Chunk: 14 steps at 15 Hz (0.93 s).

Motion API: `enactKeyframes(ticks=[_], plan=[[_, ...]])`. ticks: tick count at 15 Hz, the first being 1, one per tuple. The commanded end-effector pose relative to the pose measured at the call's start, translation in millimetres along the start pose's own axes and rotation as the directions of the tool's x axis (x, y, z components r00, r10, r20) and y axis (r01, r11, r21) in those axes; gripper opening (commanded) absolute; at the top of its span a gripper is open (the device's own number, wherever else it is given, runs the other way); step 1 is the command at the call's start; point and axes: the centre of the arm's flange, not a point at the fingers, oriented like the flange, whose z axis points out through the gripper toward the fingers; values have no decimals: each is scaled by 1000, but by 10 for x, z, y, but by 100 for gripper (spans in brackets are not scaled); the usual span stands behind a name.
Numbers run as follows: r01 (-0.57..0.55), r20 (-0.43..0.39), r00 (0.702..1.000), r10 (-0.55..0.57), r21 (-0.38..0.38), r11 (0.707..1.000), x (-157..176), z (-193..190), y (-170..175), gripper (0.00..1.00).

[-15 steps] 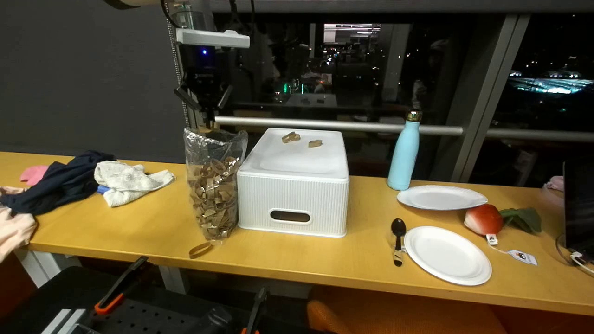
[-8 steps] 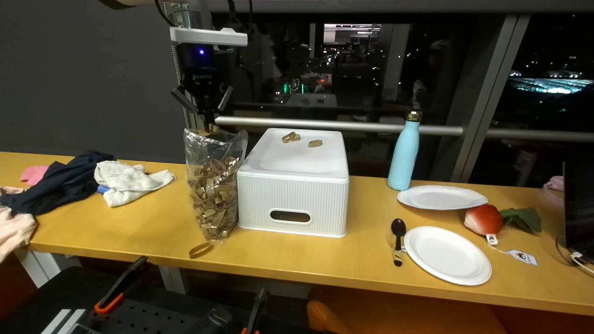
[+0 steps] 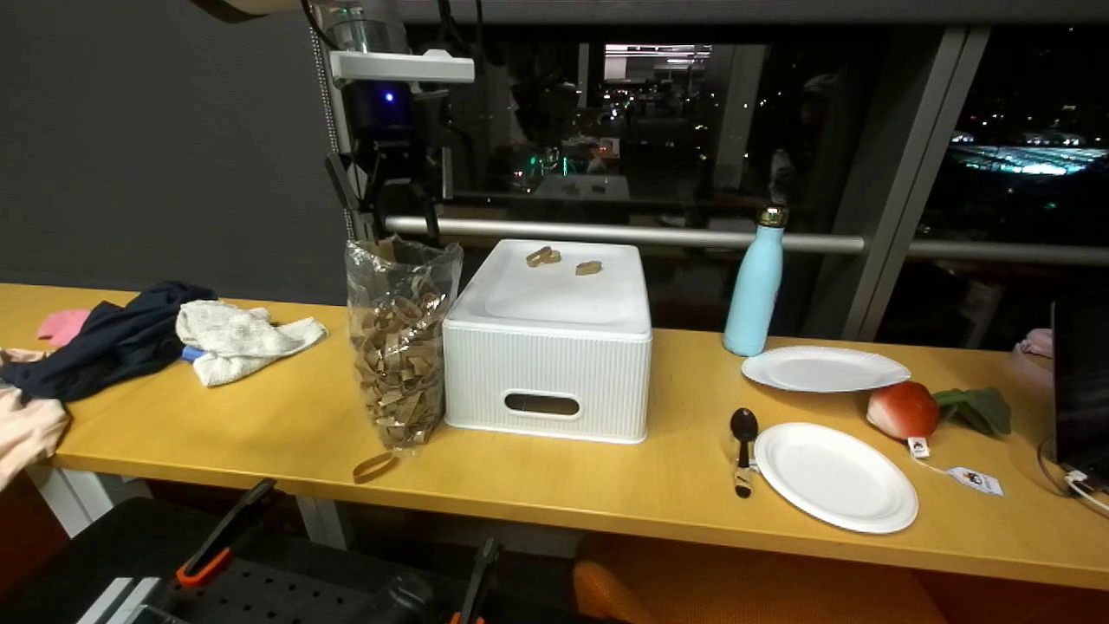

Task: Put the rubber bands inside the packet

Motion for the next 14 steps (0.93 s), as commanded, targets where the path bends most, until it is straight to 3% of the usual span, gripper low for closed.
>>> enactKeyframes(ticks=[1,7,14], plan=[[-33,0,999,33,-37,999,-166,-88,209,99],[-84,-12,996,83,-92,992,-344,-141,573,100],[-204,-76,979,191,-224,953,-674,-129,1517,100]])
